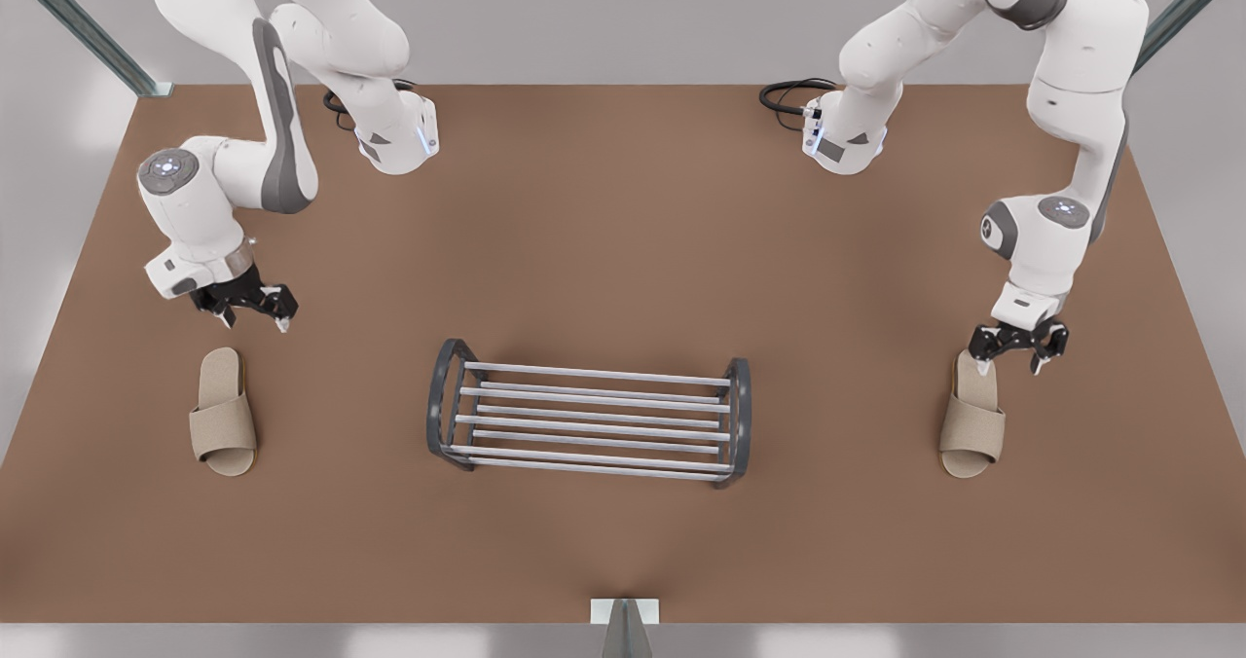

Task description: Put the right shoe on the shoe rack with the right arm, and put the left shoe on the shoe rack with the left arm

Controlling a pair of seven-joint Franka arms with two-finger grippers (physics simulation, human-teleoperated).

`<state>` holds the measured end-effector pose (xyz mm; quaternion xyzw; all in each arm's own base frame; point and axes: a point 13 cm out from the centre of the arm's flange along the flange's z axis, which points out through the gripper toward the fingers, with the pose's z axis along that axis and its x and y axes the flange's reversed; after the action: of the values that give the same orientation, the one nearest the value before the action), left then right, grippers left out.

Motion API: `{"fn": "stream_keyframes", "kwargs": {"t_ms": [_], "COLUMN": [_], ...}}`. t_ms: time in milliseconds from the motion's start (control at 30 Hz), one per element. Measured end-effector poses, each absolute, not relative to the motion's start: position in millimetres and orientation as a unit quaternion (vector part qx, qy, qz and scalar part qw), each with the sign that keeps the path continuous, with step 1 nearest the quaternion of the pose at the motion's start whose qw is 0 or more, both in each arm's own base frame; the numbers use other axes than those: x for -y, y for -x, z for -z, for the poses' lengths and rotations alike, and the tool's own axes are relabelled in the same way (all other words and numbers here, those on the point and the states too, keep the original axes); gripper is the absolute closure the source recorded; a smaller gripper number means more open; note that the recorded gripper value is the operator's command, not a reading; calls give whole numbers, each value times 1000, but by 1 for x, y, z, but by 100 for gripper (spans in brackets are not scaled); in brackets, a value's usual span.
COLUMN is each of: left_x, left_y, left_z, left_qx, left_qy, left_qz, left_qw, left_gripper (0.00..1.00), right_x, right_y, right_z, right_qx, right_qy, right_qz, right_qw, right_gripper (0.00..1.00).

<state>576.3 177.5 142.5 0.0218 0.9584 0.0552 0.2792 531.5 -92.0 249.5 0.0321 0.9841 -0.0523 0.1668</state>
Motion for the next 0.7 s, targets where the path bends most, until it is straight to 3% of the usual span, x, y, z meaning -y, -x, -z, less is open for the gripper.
{"fn": "stream_keyframes", "kwargs": {"t_ms": [133,233,400,567,700], "left_x": [-183,-195,-192,-198,-205], "left_y": [-583,-586,-600,-620,-623], "left_z": [-125,-105,-97,-94,-86], "left_qx": [-950,-946,-938,-931,-930], "left_qy": [-40,-53,-76,-83,-91], "left_qz": [-41,-32,-22,-23,-22], "left_qw": [307,317,336,354,357], "left_gripper": [0,0,0,0,0], "right_x": [139,160,126,200,222], "right_y": [-559,-569,-586,-570,-577], "right_z": [-240,-232,-217,-199,-165], "right_qx": [-956,-941,-932,-928,-933], "right_qy": [-60,-71,-37,-63,-40], "right_qz": [60,64,52,80,83], "right_qw": [282,325,357,358,347], "right_gripper": [0,0,0,0,0]}}
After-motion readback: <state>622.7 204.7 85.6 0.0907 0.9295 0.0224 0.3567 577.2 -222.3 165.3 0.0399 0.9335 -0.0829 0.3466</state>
